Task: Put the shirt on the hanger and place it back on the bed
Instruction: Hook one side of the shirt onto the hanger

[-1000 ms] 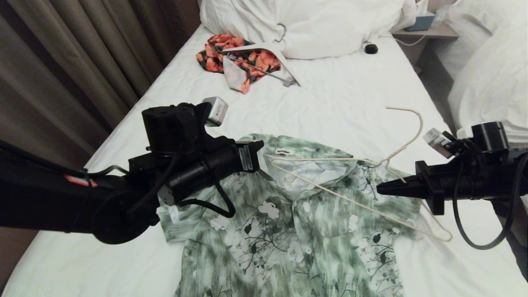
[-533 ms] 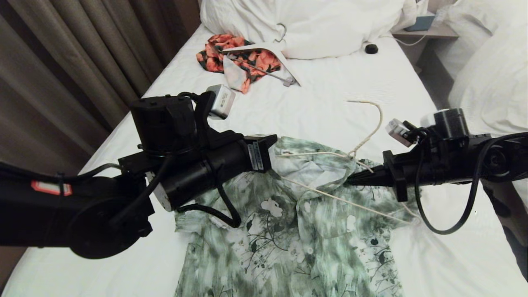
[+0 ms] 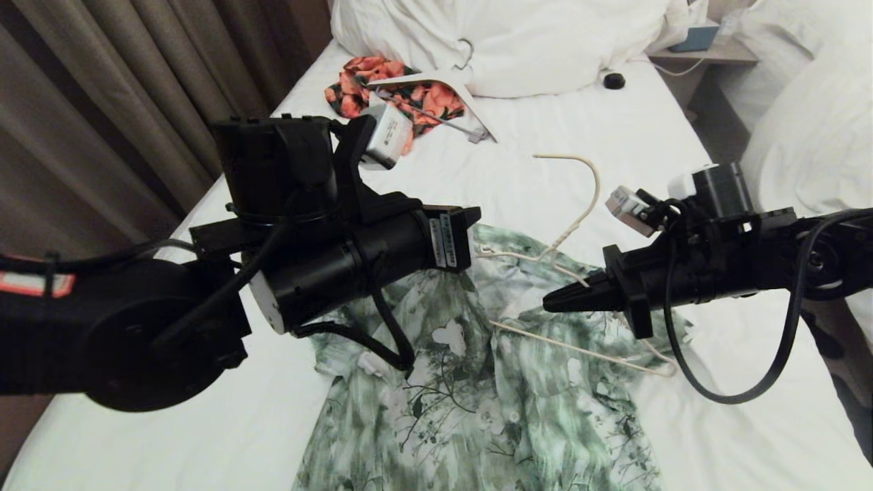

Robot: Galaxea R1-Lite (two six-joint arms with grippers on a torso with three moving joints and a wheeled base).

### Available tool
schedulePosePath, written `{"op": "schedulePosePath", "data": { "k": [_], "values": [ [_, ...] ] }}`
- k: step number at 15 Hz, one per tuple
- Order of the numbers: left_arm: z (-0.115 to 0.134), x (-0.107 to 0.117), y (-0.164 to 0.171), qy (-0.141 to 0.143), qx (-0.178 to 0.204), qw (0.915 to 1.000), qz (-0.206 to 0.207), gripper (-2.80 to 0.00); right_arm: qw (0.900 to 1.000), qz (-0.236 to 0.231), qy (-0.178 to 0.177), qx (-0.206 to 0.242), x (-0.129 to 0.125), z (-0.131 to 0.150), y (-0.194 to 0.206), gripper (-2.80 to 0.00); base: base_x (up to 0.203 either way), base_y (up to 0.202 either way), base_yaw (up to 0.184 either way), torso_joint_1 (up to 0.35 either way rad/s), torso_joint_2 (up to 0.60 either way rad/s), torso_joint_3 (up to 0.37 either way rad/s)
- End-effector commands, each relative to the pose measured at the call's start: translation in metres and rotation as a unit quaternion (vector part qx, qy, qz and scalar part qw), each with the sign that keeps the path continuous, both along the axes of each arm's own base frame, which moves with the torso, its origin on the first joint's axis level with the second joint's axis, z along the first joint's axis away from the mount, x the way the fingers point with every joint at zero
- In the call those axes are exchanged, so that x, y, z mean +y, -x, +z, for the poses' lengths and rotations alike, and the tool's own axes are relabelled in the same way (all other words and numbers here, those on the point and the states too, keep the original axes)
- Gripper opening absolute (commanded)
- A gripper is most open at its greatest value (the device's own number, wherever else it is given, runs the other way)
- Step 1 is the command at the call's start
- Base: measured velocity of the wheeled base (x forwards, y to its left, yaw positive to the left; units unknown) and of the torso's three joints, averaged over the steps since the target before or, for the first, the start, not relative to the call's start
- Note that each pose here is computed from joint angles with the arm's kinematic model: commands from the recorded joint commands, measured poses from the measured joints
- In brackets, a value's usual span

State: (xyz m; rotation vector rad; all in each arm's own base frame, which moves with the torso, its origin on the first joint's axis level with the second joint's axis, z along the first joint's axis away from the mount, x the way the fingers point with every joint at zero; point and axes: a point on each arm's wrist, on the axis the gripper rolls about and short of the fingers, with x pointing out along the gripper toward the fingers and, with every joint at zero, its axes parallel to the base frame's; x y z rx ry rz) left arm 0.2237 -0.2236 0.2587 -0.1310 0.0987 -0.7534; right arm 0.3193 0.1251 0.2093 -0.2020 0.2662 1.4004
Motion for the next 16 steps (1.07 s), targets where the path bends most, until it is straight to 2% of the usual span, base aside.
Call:
{"op": "schedulePosePath", "data": {
  "k": [1,4,6,9,12,13,16],
  "values": [
    [0.016,-0.005,0.023,0.011,-0.011,0.9998,-0.012,-2.80,1.000,0.006,-0.006,-0.007,0.002,0.008,0.005,-2.80,0.000,0.000,0.000,0.000,0.00,0.000],
    [0.030,-0.020,0.061,0.018,-0.016,0.9991,-0.034,-2.80,1.000,0.003,-0.019,-0.009,0.000,0.026,0.018,-2.80,0.000,0.000,0.000,0.000,0.00,0.000],
    [0.036,-0.026,0.078,0.003,-0.005,0.9987,-0.050,-2.80,1.000,0.009,-0.024,-0.010,0.004,0.027,0.019,-2.80,0.000,0.000,0.000,0.000,0.00,0.000],
    [0.033,-0.031,0.079,-0.005,-0.001,0.9983,-0.057,-2.80,0.999,0.037,-0.032,-0.006,0.027,0.025,0.022,-2.80,0.000,0.000,0.000,0.000,0.00,0.000],
    [0.032,-0.033,0.079,-0.006,-0.001,0.9983,-0.058,-2.80,0.996,0.048,-0.064,0.032,0.054,0.046,0.031,-2.80,0.000,0.000,0.000,0.000,0.00,0.000],
    [0.033,-0.031,0.080,-0.003,-0.002,0.9982,-0.060,-2.80,0.997,0.037,-0.072,0.020,0.060,0.052,0.033,-2.80,0.000,0.000,0.000,0.000,0.00,0.000],
    [0.034,-0.032,0.095,-0.001,-0.001,0.9966,-0.082,-2.80,0.996,0.030,-0.083,0.027,0.062,0.062,0.045,-2.80,0.000,0.000,0.000,0.000,0.00,0.000]
  ]
}}
